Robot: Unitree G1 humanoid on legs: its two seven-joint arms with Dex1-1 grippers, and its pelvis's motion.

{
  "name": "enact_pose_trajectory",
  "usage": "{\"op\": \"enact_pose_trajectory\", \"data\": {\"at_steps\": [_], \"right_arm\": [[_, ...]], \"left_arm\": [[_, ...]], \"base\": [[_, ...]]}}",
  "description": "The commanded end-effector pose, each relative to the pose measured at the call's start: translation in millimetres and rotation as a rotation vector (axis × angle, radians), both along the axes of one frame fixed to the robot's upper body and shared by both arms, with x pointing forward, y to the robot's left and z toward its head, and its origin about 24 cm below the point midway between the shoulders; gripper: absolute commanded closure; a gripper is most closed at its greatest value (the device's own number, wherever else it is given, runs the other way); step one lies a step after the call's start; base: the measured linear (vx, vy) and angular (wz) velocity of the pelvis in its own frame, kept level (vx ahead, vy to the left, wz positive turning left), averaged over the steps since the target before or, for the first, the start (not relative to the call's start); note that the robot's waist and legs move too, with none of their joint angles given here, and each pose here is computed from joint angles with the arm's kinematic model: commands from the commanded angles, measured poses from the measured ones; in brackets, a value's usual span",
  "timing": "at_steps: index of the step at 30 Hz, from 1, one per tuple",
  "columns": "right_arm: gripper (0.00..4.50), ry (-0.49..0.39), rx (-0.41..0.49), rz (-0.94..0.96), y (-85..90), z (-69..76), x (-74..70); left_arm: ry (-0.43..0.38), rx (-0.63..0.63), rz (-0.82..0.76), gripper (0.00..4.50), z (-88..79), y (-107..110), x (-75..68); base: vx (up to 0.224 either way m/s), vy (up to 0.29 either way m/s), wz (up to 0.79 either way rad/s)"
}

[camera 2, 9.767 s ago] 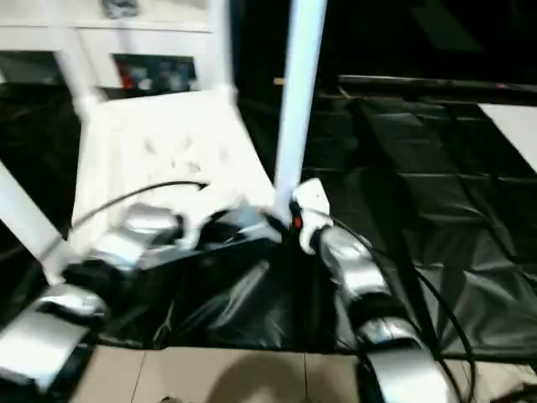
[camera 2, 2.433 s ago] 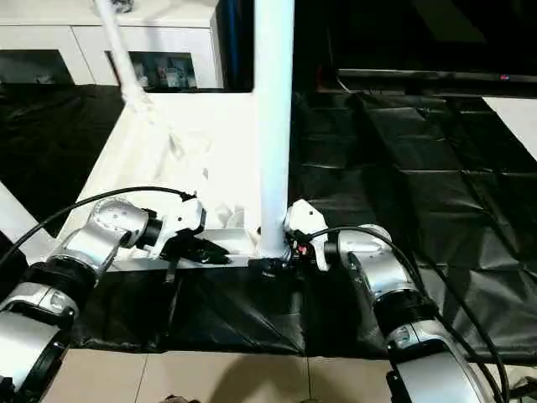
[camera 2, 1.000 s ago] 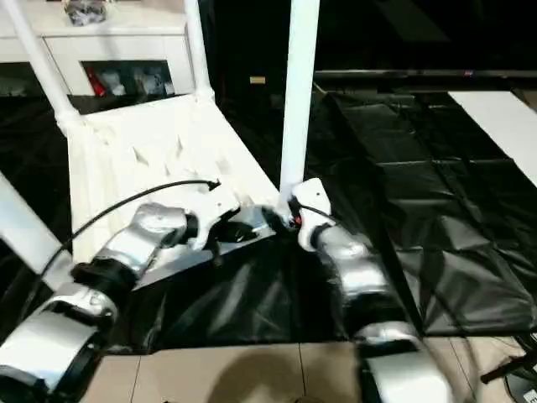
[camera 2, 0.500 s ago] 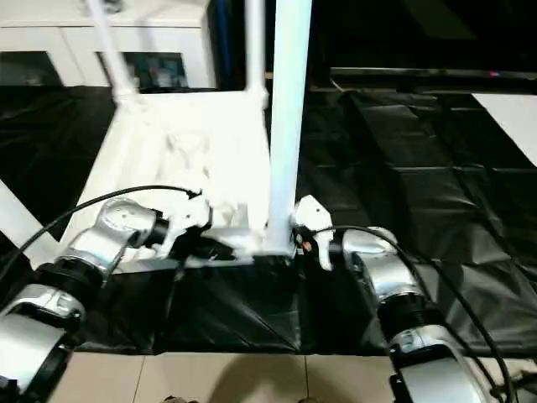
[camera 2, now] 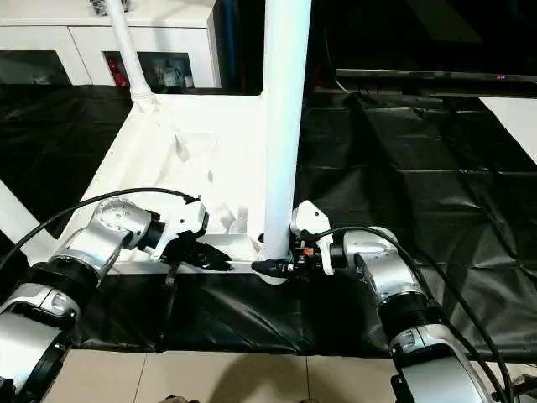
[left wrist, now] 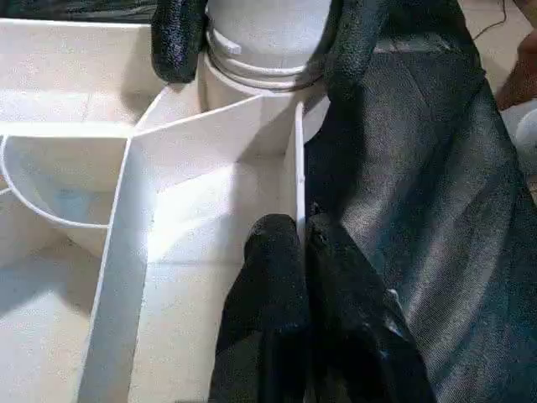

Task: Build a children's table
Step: Rotate leg to tighten

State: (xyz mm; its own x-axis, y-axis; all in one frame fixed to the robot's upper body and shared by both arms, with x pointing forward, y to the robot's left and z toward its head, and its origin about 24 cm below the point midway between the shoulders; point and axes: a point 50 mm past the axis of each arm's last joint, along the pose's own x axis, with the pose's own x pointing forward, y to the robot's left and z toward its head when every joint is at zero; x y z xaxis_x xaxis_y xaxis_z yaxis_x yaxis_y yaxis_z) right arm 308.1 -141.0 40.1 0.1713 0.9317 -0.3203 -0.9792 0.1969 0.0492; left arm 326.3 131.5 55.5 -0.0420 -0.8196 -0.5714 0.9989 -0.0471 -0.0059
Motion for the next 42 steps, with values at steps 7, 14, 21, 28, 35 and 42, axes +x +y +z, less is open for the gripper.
{"op": "enact_pose_trajectory", "data": {"at_steps": [7, 14, 21, 28, 35, 42], "right_arm": [[1.87, -0.012, 0.053, -0.195, 8.8, -5.5, 4.2], [1.87, -0.008, 0.022, -0.674, 25.2, -24.6, 20.1], [1.31, -0.077, 0.045, -0.777, 66.9, -16.4, 30.4], [0.72, -0.147, 0.018, -0.747, 49.1, -9.7, 33.6], [0.60, -0.138, 0.008, -0.353, 16.4, -2.4, 18.1], [1.00, -0.066, 0.017, -0.098, 5.4, 5.6, 5.4]], "left_arm": [[-0.020, -0.003, 0.165, 4.50, -7.8, -10.9, 7.0], [-0.055, -0.081, 0.298, 4.50, -10.2, -56.4, 9.1], [-0.033, -0.131, 0.279, 4.50, -11.9, -93.9, 0.5], [-0.060, -0.111, 0.300, 4.50, -10.1, -78.5, 5.6], [-0.050, -0.081, 0.185, 4.50, -9.7, -47.1, 2.6], [-0.013, -0.040, 0.059, 4.50, -7.5, -25.0, -2.4]], "base": [[0.000, 0.000, 0.00], [0.000, 0.000, 0.00], [0.000, 0.000, 0.00], [0.000, 0.000, 0.00], [0.000, 0.000, 0.00], [0.000, 0.000, 0.00]]}}
